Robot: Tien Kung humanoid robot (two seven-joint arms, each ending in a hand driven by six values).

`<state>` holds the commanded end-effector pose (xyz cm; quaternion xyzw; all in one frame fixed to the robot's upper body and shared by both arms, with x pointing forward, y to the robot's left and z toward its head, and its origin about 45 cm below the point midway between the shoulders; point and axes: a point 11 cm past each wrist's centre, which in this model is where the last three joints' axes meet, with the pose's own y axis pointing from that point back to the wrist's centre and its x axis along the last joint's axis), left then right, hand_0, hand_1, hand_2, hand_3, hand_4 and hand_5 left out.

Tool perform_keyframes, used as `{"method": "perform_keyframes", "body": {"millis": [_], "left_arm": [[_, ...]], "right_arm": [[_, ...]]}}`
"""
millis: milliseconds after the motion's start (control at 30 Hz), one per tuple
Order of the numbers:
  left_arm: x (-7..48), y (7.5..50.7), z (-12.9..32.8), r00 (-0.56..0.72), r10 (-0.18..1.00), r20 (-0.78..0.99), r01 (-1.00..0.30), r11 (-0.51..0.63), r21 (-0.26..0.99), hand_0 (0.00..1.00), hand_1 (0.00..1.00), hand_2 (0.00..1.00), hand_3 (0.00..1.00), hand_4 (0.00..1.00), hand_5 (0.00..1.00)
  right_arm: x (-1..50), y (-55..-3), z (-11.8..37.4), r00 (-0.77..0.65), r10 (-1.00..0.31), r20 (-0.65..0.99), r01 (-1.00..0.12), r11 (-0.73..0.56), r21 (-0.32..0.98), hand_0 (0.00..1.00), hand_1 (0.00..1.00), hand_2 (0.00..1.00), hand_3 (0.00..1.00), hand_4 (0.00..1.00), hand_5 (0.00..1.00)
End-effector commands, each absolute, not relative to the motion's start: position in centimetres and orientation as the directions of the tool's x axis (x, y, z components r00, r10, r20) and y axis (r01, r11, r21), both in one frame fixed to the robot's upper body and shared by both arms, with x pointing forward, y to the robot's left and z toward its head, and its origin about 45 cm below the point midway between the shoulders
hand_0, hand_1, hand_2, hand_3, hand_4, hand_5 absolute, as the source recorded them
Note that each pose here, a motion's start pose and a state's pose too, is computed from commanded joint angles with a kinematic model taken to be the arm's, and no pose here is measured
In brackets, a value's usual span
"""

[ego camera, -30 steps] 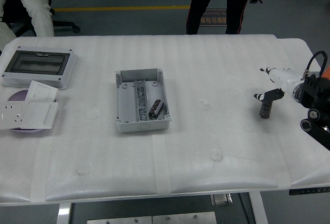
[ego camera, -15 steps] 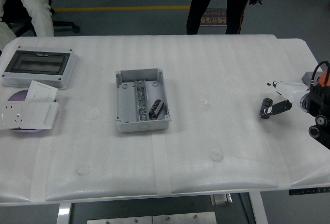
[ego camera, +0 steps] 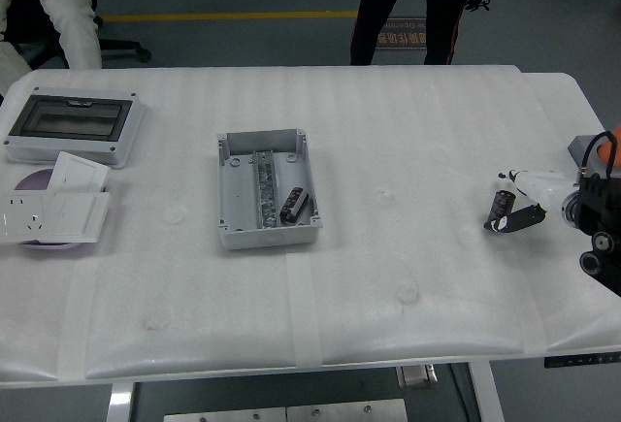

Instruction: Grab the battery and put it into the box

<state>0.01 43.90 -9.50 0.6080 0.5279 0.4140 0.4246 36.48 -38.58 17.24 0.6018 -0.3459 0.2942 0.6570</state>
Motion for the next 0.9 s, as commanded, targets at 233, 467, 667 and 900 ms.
{"method": "perform_keyframes", "body": {"millis": [233,467,667,900], "left_arm": [[0.1,44.0,-9.5,0.100,0.993,0.058,0.285,-0.085,0.955,0.370,0.602,0.573,0.585,0.680,0.018],[0.0,44.0,-9.5,0.100,0.993,0.058,0.287,-0.085,0.954,0.369,0.601,0.570,0.584,0.675,0.017],[0.0,44.2,-9.4,0.100,0.993,0.065,0.284,-0.091,0.955,0.367,0.599,0.572,0.582,0.673,0.015],[0.1,44.2,-9.5,0.102,0.993,0.065,0.280,-0.092,0.956,0.367,0.599,0.569,0.582,0.669,0.011]], "right_arm": [[36.8,-38.6,18.1,0.563,-0.035,0.826,-0.821,0.095,0.564,0.998,0.862,0.963,0.998,0.887,0.522],[36.0,-38.3,17.7,0.583,-0.015,0.812,-0.808,0.091,0.582,0.998,0.848,0.957,0.998,0.891,0.526],[35.5,-38.3,17.4,0.594,0.002,0.804,-0.801,0.089,0.592,0.998,0.843,0.952,0.998,0.896,0.533],[35.5,-38.2,17.1,0.592,0.001,0.806,-0.804,0.081,0.590,0.998,0.814,0.921,0.998,0.896,0.542]]}}
